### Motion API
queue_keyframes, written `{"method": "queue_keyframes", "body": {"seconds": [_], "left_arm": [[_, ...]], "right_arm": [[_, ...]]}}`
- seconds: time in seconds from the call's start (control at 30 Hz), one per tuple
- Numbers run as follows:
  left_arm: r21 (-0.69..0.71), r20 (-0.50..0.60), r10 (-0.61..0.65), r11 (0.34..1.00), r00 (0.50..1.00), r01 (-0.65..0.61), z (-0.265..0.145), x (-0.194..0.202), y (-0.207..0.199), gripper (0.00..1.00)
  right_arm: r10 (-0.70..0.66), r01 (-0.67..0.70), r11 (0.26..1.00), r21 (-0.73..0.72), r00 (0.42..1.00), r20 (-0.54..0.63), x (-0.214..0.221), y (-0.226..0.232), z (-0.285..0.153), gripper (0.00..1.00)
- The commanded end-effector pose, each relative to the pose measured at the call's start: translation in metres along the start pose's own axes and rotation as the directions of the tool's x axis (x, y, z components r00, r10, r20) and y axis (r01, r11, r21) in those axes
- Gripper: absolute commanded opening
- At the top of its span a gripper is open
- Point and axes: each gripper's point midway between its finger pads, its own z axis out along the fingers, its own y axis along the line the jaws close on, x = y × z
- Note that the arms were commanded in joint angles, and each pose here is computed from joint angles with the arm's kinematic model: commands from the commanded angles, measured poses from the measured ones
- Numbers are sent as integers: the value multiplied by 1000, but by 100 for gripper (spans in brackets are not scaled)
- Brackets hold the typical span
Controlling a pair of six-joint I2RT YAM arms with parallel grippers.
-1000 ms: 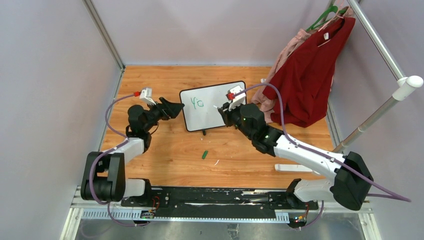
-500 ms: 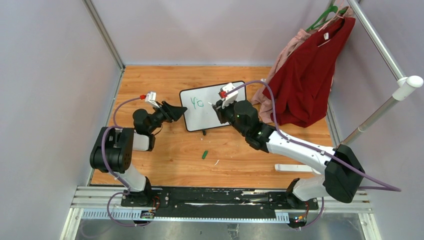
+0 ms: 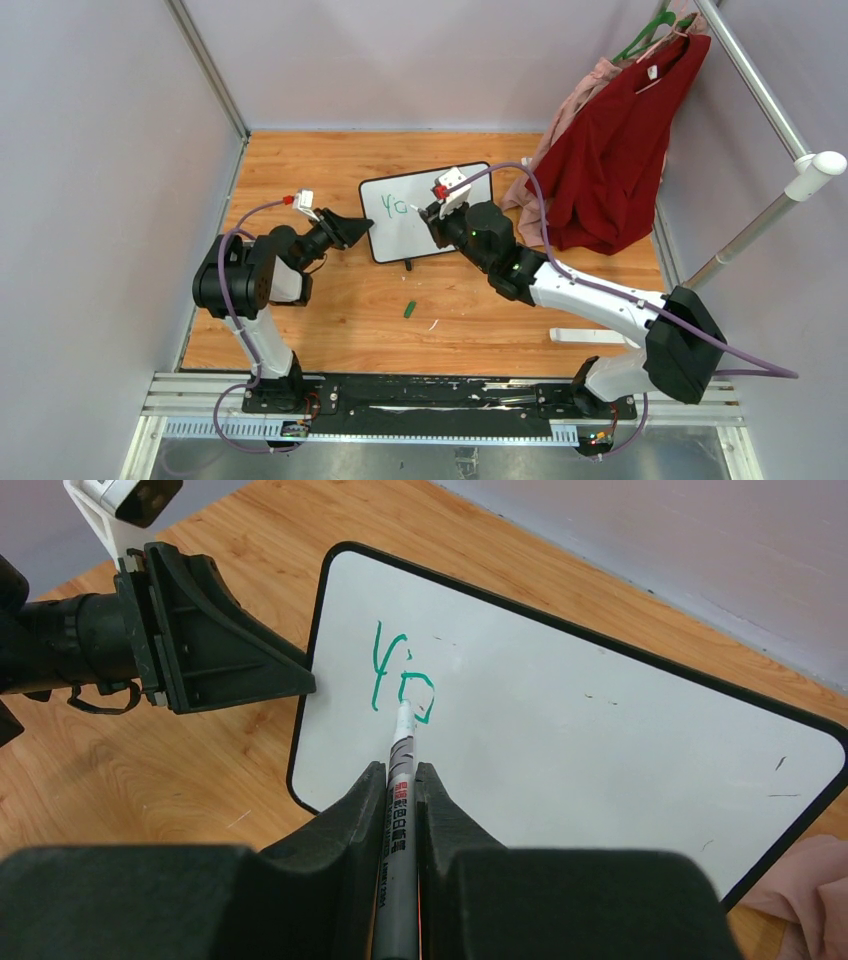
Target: Write a sentence on the whiteboard
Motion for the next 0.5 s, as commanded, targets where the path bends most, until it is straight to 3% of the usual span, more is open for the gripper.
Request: {"method": "queue_keyframes", "body": {"seconds": [0.0,0.47], "left_arm": [[52,16,43,998,999,-43,2,-8,-7,45],[40,13,37,998,999,-38,1,-4,-4,25]], "right_arm": [[-29,30,999,-14,998,58,-18,7,7,0],[-30,28,998,54,999,39,-7,-1,29,0]]}}
